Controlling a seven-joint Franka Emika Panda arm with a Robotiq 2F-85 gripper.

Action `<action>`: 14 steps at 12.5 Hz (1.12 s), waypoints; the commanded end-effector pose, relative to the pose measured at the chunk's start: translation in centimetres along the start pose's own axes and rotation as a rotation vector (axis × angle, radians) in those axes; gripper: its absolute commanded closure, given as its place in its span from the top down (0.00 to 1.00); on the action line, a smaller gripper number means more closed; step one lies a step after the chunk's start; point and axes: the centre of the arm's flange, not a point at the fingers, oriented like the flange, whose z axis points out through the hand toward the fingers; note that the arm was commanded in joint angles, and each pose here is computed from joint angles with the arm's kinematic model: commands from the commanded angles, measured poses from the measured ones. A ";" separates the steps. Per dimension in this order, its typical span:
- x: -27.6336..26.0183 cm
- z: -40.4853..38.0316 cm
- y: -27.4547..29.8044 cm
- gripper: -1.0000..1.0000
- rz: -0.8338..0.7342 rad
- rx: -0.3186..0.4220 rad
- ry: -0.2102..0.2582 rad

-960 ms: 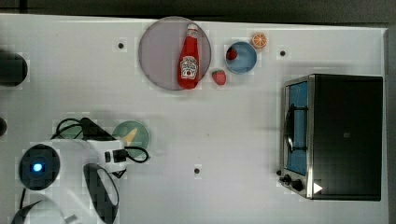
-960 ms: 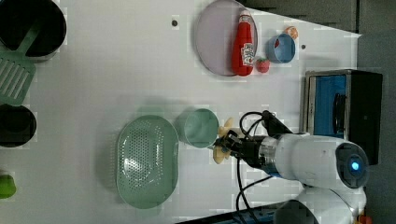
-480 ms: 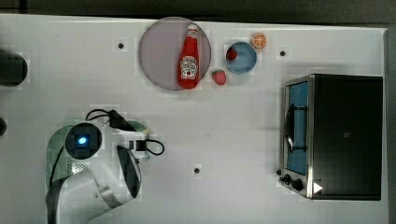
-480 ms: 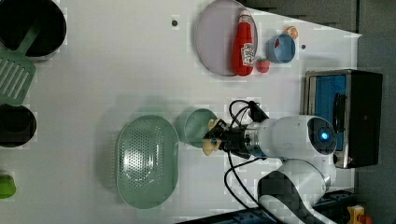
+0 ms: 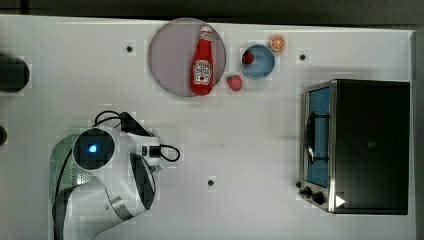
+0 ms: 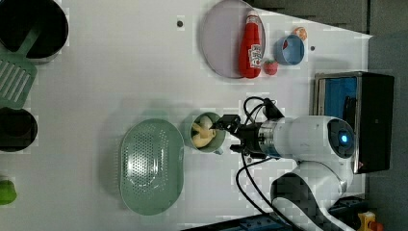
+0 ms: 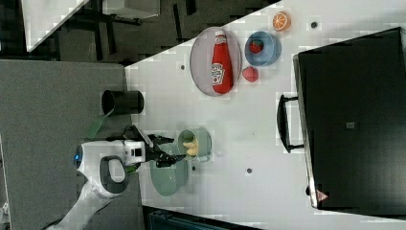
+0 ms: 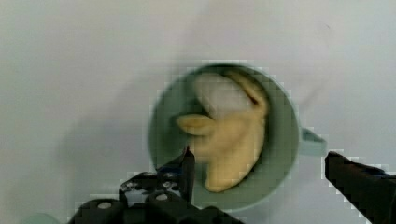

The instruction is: Pick Banana and place it in mug.

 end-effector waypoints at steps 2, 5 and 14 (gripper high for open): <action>2.0 -6.1 0.2 1.00 0.091 0.047 0.039; 5.6 -14.3 2.9 1.00 0.092 0.013 0.057; 16.3 -32.5 16.3 1.00 0.187 0.082 0.058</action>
